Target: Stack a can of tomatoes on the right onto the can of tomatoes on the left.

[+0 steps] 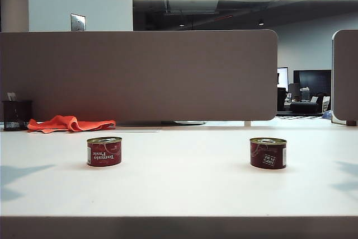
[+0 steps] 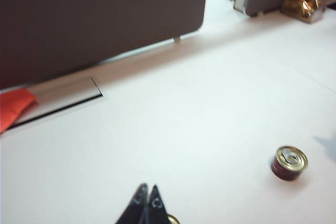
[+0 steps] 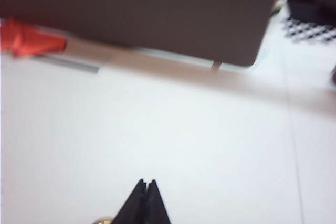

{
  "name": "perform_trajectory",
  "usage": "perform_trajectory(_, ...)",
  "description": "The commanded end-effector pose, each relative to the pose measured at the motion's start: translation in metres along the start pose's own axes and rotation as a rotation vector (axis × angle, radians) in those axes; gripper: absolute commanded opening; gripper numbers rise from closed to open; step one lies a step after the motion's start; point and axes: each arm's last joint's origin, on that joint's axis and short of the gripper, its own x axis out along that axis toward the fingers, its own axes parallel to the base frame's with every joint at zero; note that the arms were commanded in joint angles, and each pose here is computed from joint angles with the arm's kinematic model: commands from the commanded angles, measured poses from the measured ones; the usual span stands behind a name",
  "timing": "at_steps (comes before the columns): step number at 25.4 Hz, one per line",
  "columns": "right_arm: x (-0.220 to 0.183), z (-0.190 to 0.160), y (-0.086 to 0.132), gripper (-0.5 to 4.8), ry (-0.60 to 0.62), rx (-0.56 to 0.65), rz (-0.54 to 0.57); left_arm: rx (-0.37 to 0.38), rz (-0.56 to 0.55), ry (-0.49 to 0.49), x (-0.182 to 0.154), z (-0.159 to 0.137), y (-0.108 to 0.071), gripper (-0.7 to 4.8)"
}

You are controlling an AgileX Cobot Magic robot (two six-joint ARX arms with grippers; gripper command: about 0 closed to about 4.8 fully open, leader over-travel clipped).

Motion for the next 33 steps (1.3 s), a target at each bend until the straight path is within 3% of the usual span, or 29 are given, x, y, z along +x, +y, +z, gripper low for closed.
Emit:
perform_trajectory(1,0.014,-0.001,0.015,0.01,0.047,-0.109,-0.016,-0.008,0.021,0.050,0.001,-0.003,-0.002,-0.05)
perform_trajectory(4,0.029,-0.006,0.031,0.30,0.098,-0.185,0.012,-0.059,0.019,0.106,0.003,-0.009,-0.002,-0.05)
perform_trajectory(6,0.040,-0.012,0.041,0.75,0.151,-0.209,0.046,-0.104,0.012,0.153,0.003,-0.013,-0.002,-0.05)
perform_trajectory(10,0.062,-0.027,0.052,1.47,0.286,-0.190,0.077,-0.152,-0.037,0.226,0.005,-0.021,-0.004,-0.05)
perform_trajectory(12,0.074,-0.037,0.056,4.07,0.375,-0.137,0.076,-0.160,-0.061,0.222,0.005,-0.020,-0.005,-0.05)
perform_trajectory(13,0.078,-0.041,0.057,4.79,0.403,-0.126,0.078,-0.166,-0.060,0.215,0.005,-0.020,-0.004,-0.05)
perform_trajectory(21,0.118,-0.071,0.071,4.79,0.611,0.080,0.079,-0.242,-0.101,0.182,0.006,-0.016,-0.005,-0.05)
perform_trajectory(25,0.147,-0.087,0.078,4.79,0.691,0.072,0.055,-0.247,-0.138,0.181,0.005,-0.016,-0.006,-0.05)
perform_trajectory(33,0.181,-0.091,0.087,4.79,0.736,0.072,0.018,-0.244,-0.138,0.185,0.005,-0.016,-0.007,-0.05)
